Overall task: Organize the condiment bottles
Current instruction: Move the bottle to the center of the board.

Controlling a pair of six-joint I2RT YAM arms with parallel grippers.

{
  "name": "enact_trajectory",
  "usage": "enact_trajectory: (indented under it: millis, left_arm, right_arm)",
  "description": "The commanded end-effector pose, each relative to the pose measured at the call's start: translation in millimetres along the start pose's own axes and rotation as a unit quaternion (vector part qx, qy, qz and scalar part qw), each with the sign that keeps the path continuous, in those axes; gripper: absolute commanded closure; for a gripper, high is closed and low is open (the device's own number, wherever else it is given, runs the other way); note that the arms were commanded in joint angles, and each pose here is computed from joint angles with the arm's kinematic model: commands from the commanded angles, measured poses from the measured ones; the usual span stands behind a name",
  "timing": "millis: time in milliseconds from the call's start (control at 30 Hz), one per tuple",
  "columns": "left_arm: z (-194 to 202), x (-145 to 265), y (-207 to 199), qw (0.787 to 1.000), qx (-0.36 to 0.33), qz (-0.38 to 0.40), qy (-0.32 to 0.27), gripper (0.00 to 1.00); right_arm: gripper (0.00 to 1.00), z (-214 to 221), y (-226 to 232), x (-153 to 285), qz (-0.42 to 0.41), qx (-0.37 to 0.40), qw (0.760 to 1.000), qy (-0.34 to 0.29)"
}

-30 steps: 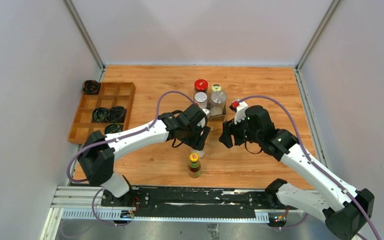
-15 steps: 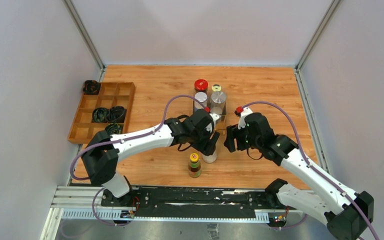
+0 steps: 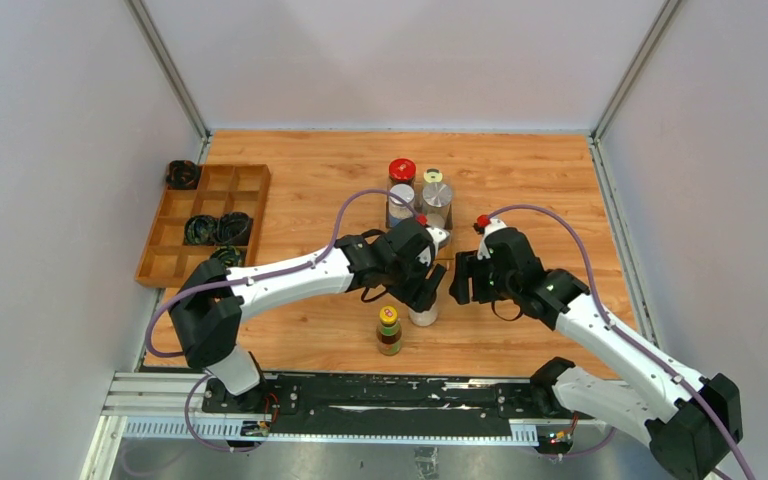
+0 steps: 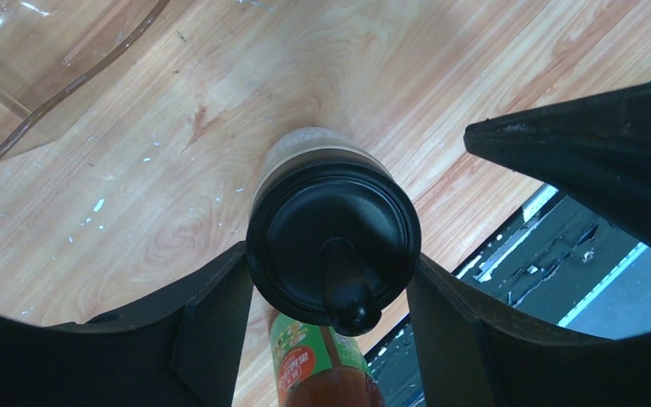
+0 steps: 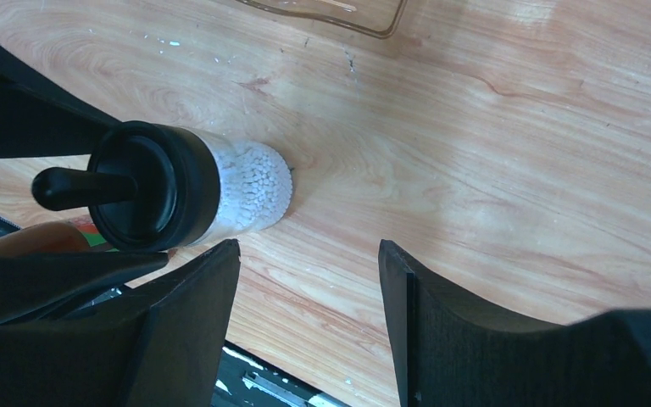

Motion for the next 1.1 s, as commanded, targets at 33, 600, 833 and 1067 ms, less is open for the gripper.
enact_trajectory:
  millis: [33, 600, 833, 1067]
  left_arm:
    - [-13.5, 11.3, -6.2, 1.0, -0.017, 0.001, -0.019, 0.44]
    - [-5.8, 4.9, -1.3, 1.0, -0.029, -0.005, -0.001, 0.23]
    - [-1.3, 9.2, -0.7, 0.999, -0.041, 0.003, 0.003, 0.23]
    - [10.7, 16.5, 7.8, 0.998, -0.056, -0.002, 0.011, 0.2]
  right_arm:
    - [0.34, 5.6, -8.5, -2.5, 0.015, -0.028, 0.999, 0.009]
    - [0.33, -8.0, 17.9, 1.6, -0.087, 0.012, 0.996, -0.028]
    - [0.32, -13.8, 17.5, 6.0, -0.094, 0.056, 0.993, -0.053]
    - [0.34, -9.1, 2.5, 9.2, -0.052, 0.073, 0.995, -0.054]
Point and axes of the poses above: each gripper's point midway between its finger pads, its own x axis back along the fingers, its own y axis along the line the jaws close on, z = x × y, the point moved 2 cm from there along x, back along the fingers, and after that the axes turned 13 degrees about x, right-handed, at the moved point
